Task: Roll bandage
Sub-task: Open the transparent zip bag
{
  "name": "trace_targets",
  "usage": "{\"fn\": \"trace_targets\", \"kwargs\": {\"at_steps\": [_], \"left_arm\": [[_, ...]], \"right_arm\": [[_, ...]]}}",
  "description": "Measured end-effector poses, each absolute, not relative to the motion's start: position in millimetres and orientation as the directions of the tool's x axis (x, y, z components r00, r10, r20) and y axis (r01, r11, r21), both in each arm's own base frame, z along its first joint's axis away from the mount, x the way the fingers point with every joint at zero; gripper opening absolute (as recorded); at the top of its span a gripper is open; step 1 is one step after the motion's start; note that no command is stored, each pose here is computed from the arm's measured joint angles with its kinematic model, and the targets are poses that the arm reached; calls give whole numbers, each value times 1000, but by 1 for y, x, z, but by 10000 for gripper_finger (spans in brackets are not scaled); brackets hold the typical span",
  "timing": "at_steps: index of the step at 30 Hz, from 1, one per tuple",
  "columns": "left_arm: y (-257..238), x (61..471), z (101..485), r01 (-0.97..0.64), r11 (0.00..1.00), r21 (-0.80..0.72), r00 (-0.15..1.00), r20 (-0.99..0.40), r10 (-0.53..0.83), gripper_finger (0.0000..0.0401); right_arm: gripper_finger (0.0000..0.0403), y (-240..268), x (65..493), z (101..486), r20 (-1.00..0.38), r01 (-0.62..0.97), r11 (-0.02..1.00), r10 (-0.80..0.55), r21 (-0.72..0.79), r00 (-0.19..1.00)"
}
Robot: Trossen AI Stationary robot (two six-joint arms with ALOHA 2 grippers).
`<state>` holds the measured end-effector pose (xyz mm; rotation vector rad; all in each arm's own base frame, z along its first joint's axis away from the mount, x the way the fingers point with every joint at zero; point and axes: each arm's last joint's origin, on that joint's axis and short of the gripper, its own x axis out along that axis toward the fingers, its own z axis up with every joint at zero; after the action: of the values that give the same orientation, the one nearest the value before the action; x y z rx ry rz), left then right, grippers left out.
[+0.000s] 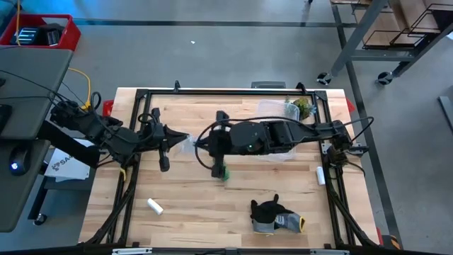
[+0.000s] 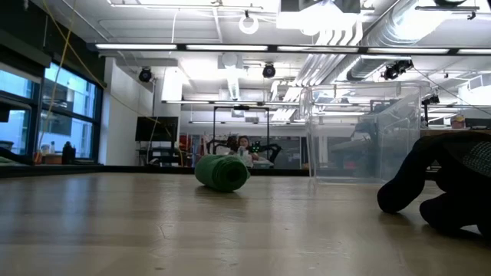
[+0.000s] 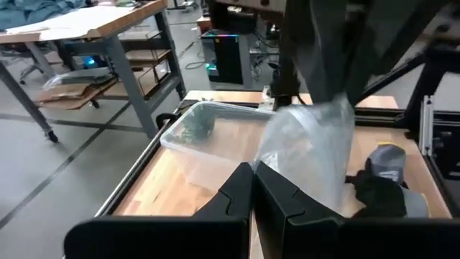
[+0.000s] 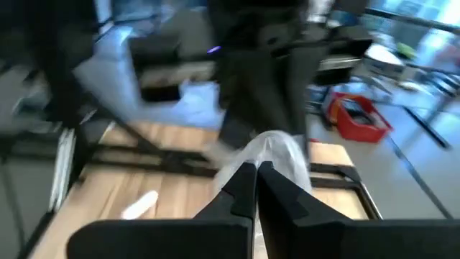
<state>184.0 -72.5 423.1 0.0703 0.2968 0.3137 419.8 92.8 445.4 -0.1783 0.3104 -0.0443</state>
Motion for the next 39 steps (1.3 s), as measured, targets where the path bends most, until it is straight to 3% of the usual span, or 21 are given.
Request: {"fn": "trace_targets", "kwargs": {"at_steps": [3, 6, 13, 17, 23, 29, 34, 39], "left_arm": [[-73, 182, 426, -299, 950, 87, 914, -259, 311, 0], [-73, 191, 425, -254, 963, 85, 926, -265, 267, 0], [-66, 206, 427, -381, 924, 39, 902, -205, 381, 0], [-59, 191, 434, -349, 937, 2, 919, -197, 343, 0], [-54, 169, 428, -379, 925, 20, 888, -272, 370, 0], [-65, 173, 416, -294, 873, 388, 847, -317, 426, 0], [-76, 183, 410, -257, 717, 648, 803, -269, 531, 0], [-87, 181, 408, -219, 608, 763, 790, -228, 570, 0]], "right_arm": [[0, 100, 420, 442, -322, -127, 961, 42, -246, 946], [0, 104, 425, 438, -320, -202, 958, 130, -202, 938], [1, 119, 439, 406, -444, -328, 930, 225, -169, 867], [0, 121, 438, 396, -508, -298, 940, 177, -166, 843], [0, 115, 428, 424, -421, -148, 961, 37, -236, 906], [3, 112, 420, 447, -313, 58, 969, -134, -242, 940], [46, 98, 415, 449, -349, 192, 981, -169, 32, 922], [124, 83, 417, 439, -409, 394, 834, -228, 386, 883]]}}
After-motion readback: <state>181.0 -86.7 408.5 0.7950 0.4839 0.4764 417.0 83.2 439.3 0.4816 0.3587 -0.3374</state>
